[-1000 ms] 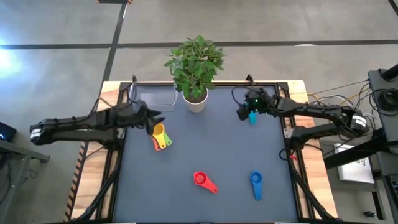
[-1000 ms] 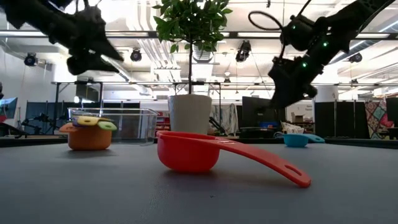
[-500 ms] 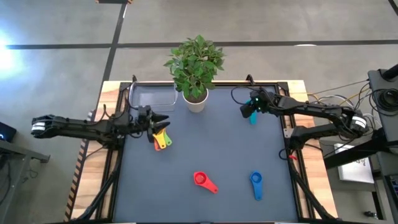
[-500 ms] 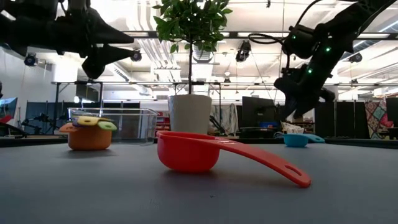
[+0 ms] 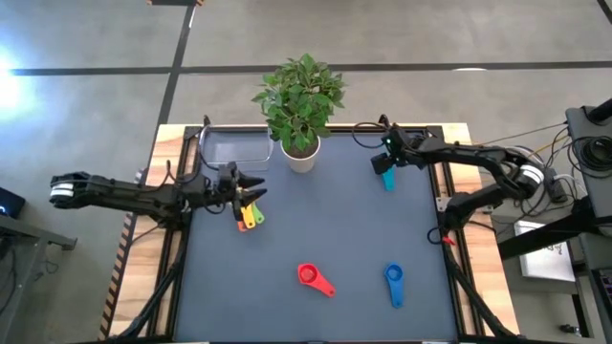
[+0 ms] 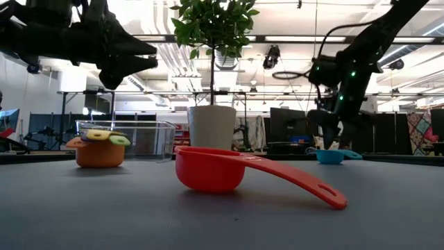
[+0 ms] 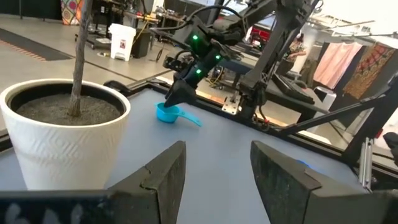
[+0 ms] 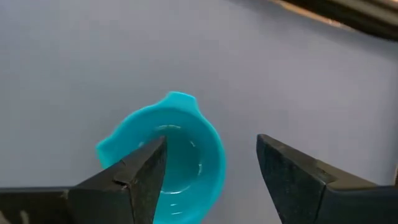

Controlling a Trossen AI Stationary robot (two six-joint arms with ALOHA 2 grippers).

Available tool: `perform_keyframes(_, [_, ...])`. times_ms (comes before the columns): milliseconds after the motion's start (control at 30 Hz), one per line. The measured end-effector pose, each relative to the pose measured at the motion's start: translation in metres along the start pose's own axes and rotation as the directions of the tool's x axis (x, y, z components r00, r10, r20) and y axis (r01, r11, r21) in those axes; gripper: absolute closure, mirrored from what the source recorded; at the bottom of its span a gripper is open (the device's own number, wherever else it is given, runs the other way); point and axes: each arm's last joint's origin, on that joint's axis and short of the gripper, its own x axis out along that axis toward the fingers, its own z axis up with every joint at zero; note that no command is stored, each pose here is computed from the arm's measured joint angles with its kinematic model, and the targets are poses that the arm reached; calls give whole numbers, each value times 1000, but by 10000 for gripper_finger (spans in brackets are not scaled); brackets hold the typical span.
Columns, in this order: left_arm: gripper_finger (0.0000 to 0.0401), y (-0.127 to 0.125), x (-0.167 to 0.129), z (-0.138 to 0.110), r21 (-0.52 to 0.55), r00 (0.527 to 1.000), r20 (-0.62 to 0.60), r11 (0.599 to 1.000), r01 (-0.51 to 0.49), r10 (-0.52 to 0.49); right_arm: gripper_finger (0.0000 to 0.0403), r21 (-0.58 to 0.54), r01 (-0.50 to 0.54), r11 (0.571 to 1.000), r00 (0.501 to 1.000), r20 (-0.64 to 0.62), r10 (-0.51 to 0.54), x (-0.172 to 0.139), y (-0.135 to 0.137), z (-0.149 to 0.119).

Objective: Nest measuring cups in basket
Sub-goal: Stack the light blue measuring cup on top of the yellow measuring cup

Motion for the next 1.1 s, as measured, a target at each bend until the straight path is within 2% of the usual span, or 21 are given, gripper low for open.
perform_keyframes(167, [238, 0, 1, -1, -22, 1000, -9, 1000, 6, -7, 171, -19, 8, 1000, 1000, -19, -8, 5, 1, 2])
perform_keyframes(333, [238, 0, 1, -1, -24, 1000, -10, 1000, 9, -9, 214, -21, 15, 1000, 999, -38, -16, 10, 2, 0])
perform_keyframes(467, [238, -1, 1, -1, -26, 999, -18, 999, 31, -31, 268, -26, 18, 999, 999, -46, -19, 13, 3, 0])
perform_keyframes(633, [238, -1, 1, -1, -46, 999, -19, 998, 31, -32, 372, -59, 14, 998, 999, -48, -17, 14, 3, 0])
perform_keyframes(667, [238, -1, 1, -1, -50, 999, -19, 998, 32, -33, 382, -60, 12, 998, 999, -44, -15, 13, 3, 0])
perform_keyframes(867, [238, -1, 1, -2, -74, 999, -21, 997, 37, -38, 393, -72, -34, 997, 999, 35, 36, -7, 10, 2])
perform_keyframes(1100, [238, -1, 1, -2, -99, 999, -22, 994, 36, -38, 394, -114, -187, 976, 957, 203, 207, -51, 36, -3])
